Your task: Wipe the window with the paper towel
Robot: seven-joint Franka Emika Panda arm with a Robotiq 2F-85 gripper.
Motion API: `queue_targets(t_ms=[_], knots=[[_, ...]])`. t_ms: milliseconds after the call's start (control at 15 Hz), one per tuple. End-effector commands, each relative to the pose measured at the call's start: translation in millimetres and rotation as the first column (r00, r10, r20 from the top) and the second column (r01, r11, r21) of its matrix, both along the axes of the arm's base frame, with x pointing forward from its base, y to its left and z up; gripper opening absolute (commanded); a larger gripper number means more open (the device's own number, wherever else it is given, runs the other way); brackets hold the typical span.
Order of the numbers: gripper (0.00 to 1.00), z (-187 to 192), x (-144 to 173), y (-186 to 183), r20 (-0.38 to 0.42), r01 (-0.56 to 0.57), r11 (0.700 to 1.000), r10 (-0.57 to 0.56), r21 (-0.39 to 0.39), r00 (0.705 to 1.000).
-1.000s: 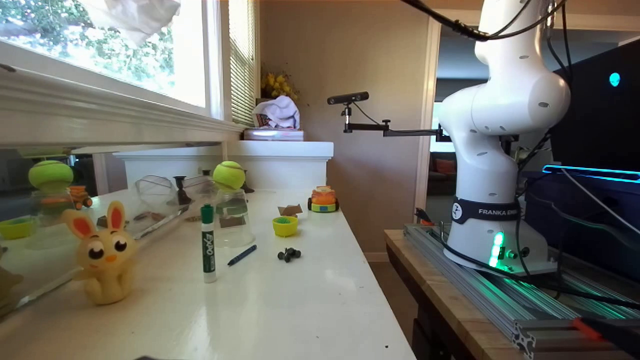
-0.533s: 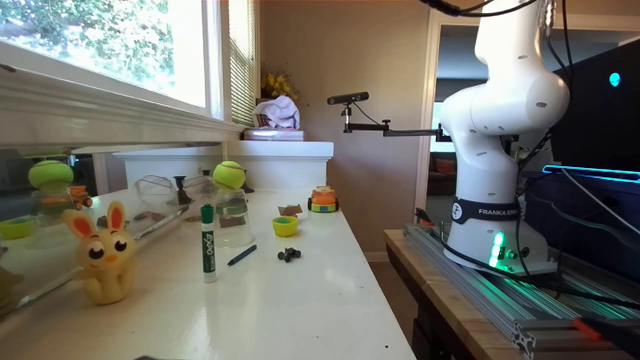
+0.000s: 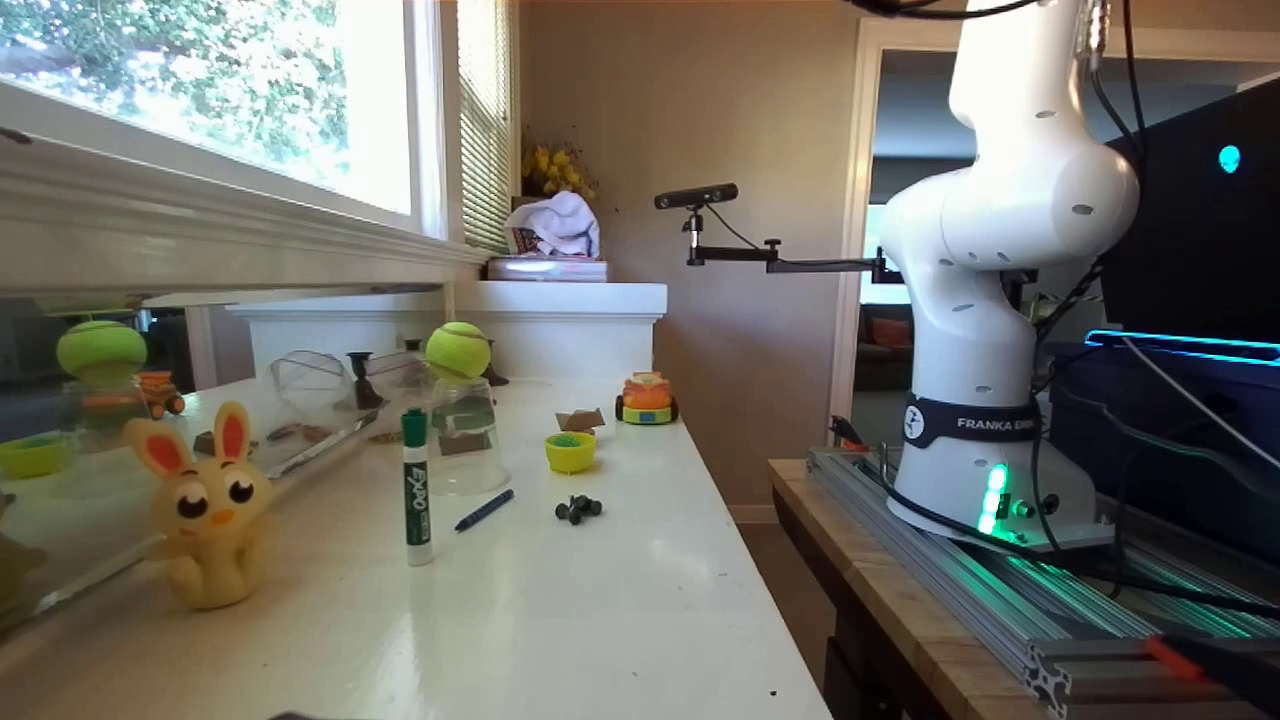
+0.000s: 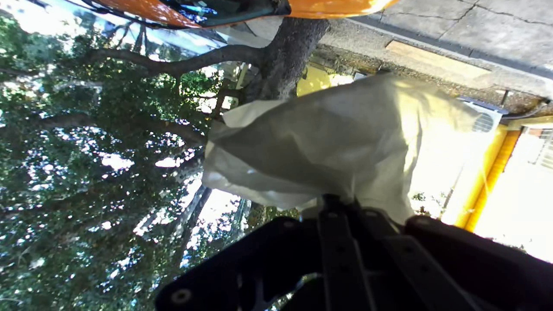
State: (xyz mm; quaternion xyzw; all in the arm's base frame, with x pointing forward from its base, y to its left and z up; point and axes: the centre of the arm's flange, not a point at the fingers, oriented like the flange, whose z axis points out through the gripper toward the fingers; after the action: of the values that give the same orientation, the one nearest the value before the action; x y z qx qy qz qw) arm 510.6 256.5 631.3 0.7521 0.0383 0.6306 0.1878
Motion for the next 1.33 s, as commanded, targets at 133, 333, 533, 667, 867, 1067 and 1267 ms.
queue_targets(t_ms=[133, 333, 533, 667, 867, 1067, 1267], knots=[[0.01, -2.2, 16.5, -5.7, 0.084, -0.023, 1.000, 0.023, -0.001, 0.996], [0.01, -1.9, 22.1, -8.4, 0.109, -0.026, 1.000, 0.027, -0.008, 0.994], [0.01, -1.5, 27.9, -9.5, 0.129, -0.030, 0.999, 0.032, -0.015, 0.991], [0.01, -2.1, 31.8, -9.8, 0.135, -0.033, 0.999, 0.034, -0.015, 0.990], [0.01, -4.8, 37.7, -10.5, 0.144, -0.036, 0.999, 0.039, -0.019, 0.989], [0.01, -5.5, 41.4, -10.5, 0.150, -0.039, 0.999, 0.042, -0.020, 0.988], [0.01, -7.1, 44.3, -11.8, 0.159, -0.039, 0.999, 0.042, -0.022, 0.986]])
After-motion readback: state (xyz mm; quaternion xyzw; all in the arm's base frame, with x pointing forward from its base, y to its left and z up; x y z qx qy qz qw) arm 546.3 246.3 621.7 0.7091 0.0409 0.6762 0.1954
